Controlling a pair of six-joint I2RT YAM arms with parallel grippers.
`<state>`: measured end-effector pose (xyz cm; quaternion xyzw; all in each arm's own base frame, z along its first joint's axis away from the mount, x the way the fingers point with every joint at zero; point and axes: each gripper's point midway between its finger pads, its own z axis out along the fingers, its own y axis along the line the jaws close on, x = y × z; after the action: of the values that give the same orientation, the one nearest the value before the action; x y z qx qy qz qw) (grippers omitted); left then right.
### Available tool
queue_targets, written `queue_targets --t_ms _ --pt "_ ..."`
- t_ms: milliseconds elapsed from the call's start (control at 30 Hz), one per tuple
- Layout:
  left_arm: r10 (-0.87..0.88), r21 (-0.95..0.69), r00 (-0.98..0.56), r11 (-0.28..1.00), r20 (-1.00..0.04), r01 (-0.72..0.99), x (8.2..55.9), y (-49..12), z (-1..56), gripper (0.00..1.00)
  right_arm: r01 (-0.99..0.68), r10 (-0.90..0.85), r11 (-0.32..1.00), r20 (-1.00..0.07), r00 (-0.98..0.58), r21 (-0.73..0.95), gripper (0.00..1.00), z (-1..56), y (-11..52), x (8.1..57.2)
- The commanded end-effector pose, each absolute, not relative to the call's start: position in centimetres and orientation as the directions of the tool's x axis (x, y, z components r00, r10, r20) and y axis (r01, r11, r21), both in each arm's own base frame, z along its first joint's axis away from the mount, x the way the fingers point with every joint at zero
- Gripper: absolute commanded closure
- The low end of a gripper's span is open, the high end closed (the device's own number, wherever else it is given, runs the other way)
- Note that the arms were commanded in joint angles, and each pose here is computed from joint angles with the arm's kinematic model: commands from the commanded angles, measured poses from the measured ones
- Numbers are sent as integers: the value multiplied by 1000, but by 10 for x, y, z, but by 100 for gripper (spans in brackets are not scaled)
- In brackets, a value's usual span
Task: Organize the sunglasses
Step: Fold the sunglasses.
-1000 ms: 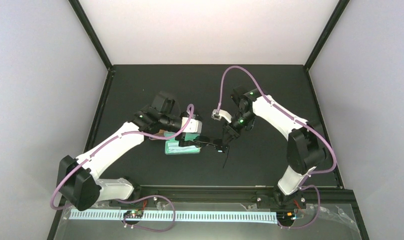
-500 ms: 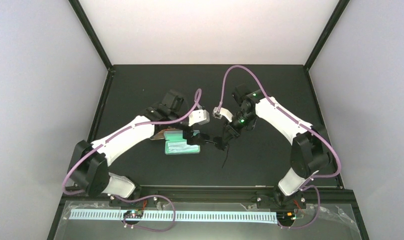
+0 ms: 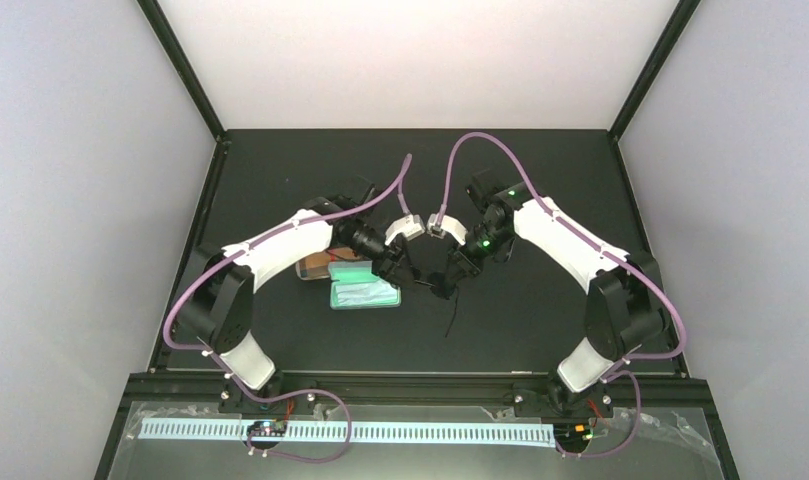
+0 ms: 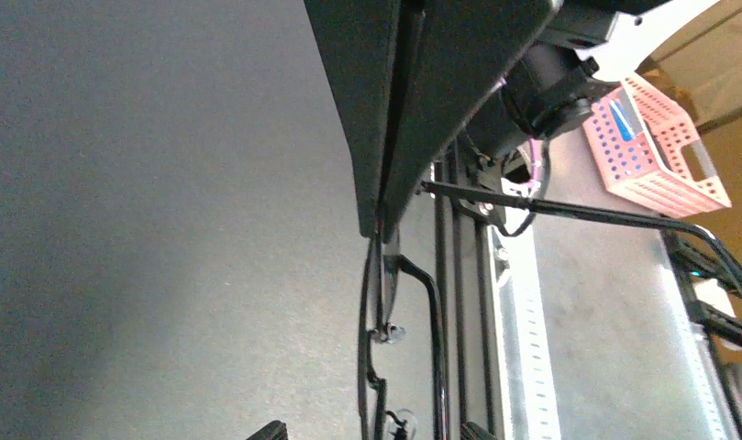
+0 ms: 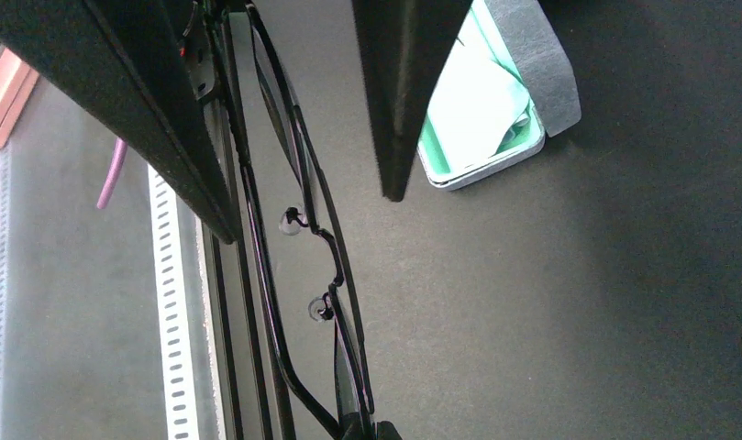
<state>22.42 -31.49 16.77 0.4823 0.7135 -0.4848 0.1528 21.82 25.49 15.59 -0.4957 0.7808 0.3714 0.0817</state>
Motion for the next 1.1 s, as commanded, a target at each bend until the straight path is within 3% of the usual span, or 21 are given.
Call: queue_targets --t_ms 0,633,1067 --pt "540 -591 -501 10 -676 807 214 -314 182 51 -851 -705 238 -519 -483 469 99 161 254 220" --pt "528 -597 -510 6 -679 802 216 -310 185 79 -842 -713 240 -500 -491 484 99 156 254 221" --pt "531 -616 -532 23 -660 787 218 -310 179 87 -827 -724 260 -467 -509 499 93 147 251 222"
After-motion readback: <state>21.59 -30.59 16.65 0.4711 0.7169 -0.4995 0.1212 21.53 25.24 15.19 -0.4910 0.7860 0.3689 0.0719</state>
